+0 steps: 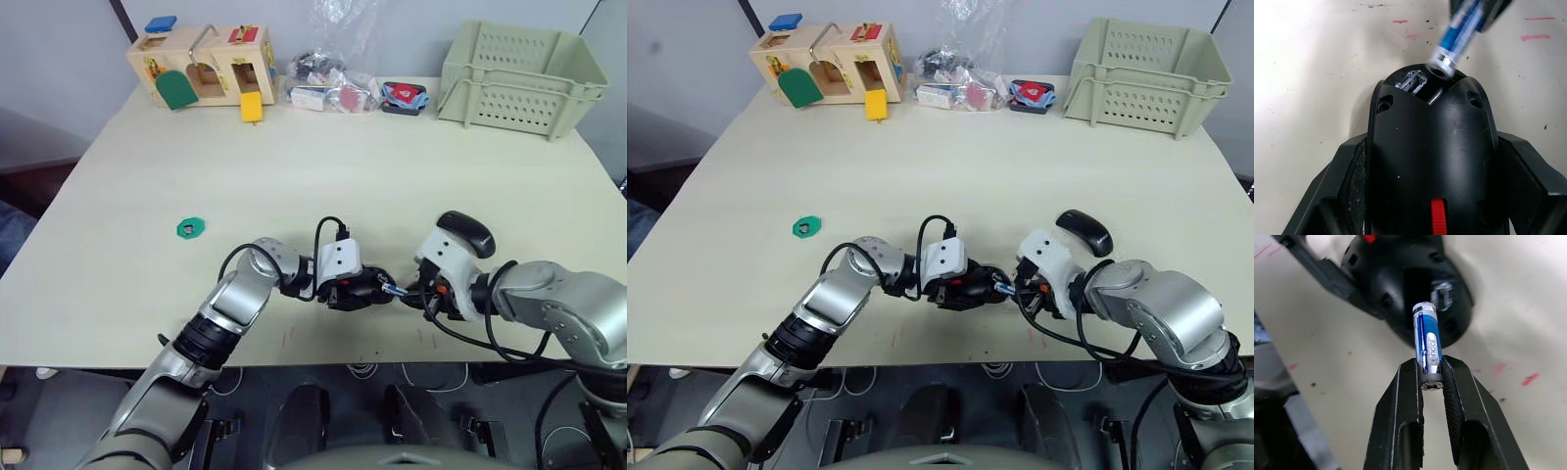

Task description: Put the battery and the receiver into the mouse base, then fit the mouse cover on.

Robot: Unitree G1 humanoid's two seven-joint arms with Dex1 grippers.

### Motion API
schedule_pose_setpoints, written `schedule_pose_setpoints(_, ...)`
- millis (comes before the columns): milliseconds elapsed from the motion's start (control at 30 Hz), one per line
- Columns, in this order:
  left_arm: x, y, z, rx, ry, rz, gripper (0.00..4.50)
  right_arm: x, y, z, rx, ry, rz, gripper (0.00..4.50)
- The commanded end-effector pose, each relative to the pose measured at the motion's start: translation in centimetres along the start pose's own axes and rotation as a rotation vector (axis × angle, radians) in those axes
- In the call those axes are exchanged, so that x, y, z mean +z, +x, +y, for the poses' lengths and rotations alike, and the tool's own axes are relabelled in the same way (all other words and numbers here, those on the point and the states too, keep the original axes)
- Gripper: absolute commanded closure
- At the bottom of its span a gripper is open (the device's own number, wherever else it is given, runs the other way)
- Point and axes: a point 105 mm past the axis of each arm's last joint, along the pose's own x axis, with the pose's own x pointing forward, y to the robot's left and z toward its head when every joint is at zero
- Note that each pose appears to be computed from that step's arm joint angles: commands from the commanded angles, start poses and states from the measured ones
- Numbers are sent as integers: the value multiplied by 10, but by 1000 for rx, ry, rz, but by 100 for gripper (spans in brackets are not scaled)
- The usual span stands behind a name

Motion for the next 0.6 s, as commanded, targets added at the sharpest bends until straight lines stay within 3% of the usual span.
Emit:
schedule_pose_setpoints(33, -5, 6, -6, -16, -9, 25, 147, 1, 3, 2, -22, 18, 12, 445)
schedule_pose_setpoints(267, -7, 6, -7, -18, -6, 33, 147, 5, 14, 0, -57, 37, 14, 445)
schedule_pose_setpoints(333, -8, 6, -6, -19, -7, 34, 147, 7, 16, 0, -64, 41, 7, 343)
schedule_pose_setpoints(467, -8, 6, -6, -20, -8, 36, 147, 8, 13, 3, -46, 28, 1, 185)
schedule_pose_setpoints(500, -9, 6, -6, -20, -8, 36, 147, 8, 12, 4, -42, 23, -9, 123)
schedule_pose_setpoints(533, -9, 6, -6, -21, -7, 36, 147, 9, 9, 3, -43, 22, -17, 107)
schedule_pose_setpoints(567, -9, 6, -6, -20, -8, 36, 147, 9, 6, 1, -44, 15, -29, 32)
schedule_pose_setpoints(600, -9, 6, -6, -20, -9, 35, 147, 9, 2, 1, -42, 8, -43, 32)
